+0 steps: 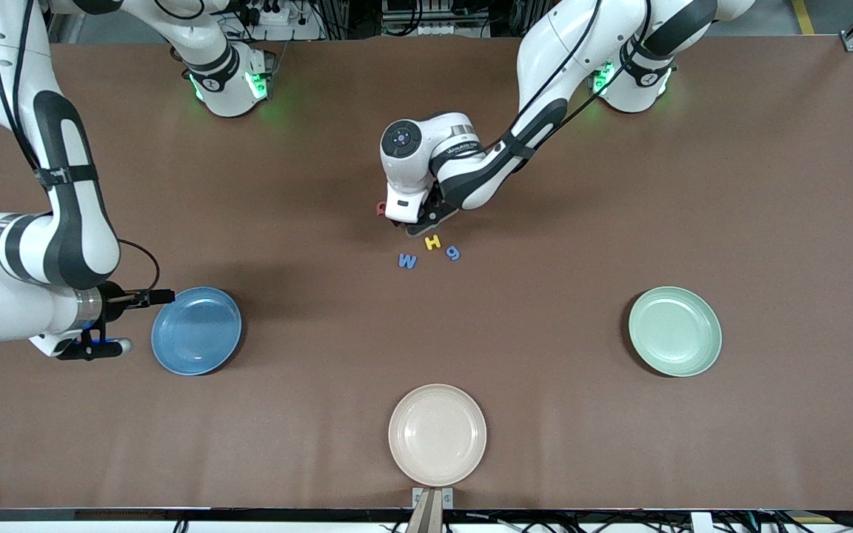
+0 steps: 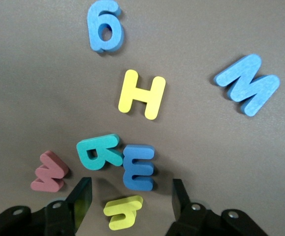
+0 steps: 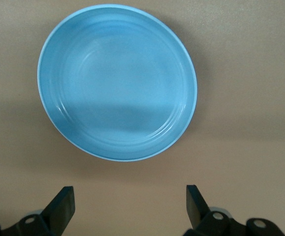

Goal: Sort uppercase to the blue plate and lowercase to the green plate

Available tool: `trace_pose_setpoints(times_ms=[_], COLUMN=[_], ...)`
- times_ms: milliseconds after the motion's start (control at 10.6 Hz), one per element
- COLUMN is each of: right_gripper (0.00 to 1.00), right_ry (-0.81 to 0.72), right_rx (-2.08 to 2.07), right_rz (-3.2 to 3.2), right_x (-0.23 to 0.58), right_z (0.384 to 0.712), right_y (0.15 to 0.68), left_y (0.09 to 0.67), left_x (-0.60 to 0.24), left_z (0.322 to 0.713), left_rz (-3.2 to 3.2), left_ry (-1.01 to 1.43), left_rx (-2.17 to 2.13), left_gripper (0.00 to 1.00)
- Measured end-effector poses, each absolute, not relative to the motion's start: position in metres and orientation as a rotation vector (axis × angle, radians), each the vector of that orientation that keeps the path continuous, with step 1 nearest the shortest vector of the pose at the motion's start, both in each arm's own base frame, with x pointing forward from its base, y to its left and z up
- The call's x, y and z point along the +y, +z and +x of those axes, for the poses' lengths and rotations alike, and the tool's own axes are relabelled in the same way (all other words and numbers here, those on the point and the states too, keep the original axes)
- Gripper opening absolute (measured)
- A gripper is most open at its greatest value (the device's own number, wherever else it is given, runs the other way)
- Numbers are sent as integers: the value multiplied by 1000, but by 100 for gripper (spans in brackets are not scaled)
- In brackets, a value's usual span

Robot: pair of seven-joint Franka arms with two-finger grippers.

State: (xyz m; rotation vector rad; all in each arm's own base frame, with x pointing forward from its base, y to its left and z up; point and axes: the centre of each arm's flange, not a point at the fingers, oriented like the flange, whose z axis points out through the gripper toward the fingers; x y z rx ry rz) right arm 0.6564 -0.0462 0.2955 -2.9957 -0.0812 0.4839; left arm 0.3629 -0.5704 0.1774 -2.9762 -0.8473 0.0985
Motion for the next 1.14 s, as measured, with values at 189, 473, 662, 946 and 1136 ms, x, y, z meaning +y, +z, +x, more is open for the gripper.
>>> trace_pose_setpoints(times_ms=[189, 473, 662, 946, 1136], right_gripper=[100, 100, 100, 100, 100], right_ry=[486, 489, 491, 494, 494], right_rx=[-82, -85, -86, -86, -85], right_rz=[-2995, -2993, -2993, -2992, -2992], right_x=[-47, -48, -48, -48, -49], right_z=[656, 656, 656, 656, 656], right_y=[294, 293, 292, 290, 289], left_y=[179, 182, 183, 181, 177], left_x=[-571, -575, -577, -577, -574], left_z=[364, 366, 364, 363, 366], left_rz=[-2972, -2990, -2990, -2994, -2992], left_ry=[95, 93, 93, 73, 42], left_rx=[-883, -930, -936, -920, -904], left_gripper=[74, 74, 74, 70, 70])
